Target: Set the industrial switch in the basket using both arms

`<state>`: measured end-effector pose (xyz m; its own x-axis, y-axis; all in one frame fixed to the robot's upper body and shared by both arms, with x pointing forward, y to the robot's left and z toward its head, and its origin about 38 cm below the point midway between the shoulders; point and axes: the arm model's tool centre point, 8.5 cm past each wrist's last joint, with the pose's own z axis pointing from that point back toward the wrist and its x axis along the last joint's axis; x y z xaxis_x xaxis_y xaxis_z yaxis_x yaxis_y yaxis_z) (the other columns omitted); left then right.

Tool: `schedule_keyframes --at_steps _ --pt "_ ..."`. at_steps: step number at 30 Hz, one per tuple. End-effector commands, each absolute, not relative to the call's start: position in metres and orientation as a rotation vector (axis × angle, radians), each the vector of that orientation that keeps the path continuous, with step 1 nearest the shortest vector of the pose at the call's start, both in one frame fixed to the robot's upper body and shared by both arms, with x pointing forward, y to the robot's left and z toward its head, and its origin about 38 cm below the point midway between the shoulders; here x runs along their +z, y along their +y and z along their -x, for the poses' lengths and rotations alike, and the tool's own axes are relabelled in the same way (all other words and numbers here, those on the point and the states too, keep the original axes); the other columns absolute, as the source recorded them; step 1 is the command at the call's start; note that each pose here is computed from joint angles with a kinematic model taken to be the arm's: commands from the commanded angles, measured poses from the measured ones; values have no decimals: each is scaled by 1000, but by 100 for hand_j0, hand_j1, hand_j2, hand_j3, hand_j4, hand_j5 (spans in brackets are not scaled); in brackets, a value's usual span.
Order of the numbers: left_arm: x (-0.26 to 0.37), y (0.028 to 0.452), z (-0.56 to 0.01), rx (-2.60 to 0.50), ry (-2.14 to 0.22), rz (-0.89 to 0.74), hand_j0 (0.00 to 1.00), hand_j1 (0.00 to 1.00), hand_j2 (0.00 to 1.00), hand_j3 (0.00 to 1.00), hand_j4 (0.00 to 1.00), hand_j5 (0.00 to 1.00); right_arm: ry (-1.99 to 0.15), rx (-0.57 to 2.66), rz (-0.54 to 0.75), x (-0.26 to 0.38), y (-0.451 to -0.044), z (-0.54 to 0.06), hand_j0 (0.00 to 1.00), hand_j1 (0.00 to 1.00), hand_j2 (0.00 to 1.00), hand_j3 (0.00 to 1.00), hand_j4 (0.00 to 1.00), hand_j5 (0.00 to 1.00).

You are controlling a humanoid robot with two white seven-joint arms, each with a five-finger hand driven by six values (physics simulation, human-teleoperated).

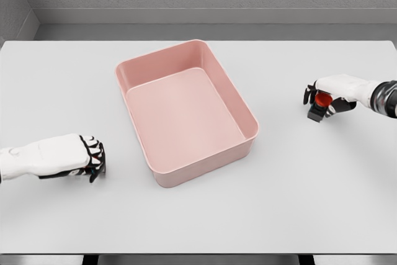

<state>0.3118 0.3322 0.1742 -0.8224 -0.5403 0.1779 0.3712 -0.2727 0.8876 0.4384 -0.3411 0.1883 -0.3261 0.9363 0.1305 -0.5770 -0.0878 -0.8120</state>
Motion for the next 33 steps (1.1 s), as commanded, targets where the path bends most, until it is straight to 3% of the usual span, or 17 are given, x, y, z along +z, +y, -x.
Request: schedule_keyframes --at_steps 1,20,27,33 --pt "181 336 -316 -2099 -1430 -235 20 20 20 20 20 20 -976 1679 520 189 -340 -438 44 44 44 44 44 44" --pt "299 374 -356 -1887 -1685 -600 21 21 21 21 21 21 -1071 1719 562 223 -318 -442 46 46 46 46 46 46" --pt "322 332 -370 -1795 -1940 -590 22 22 22 22 22 22 -1110 1719 602 244 -316 -449 47 47 47 47 47 47" --pt "300 233 -387 -1945 -2064 -385 22 22 22 22 22 22 -1209 1748 631 275 -292 -451 47 47 47 47 47 47"
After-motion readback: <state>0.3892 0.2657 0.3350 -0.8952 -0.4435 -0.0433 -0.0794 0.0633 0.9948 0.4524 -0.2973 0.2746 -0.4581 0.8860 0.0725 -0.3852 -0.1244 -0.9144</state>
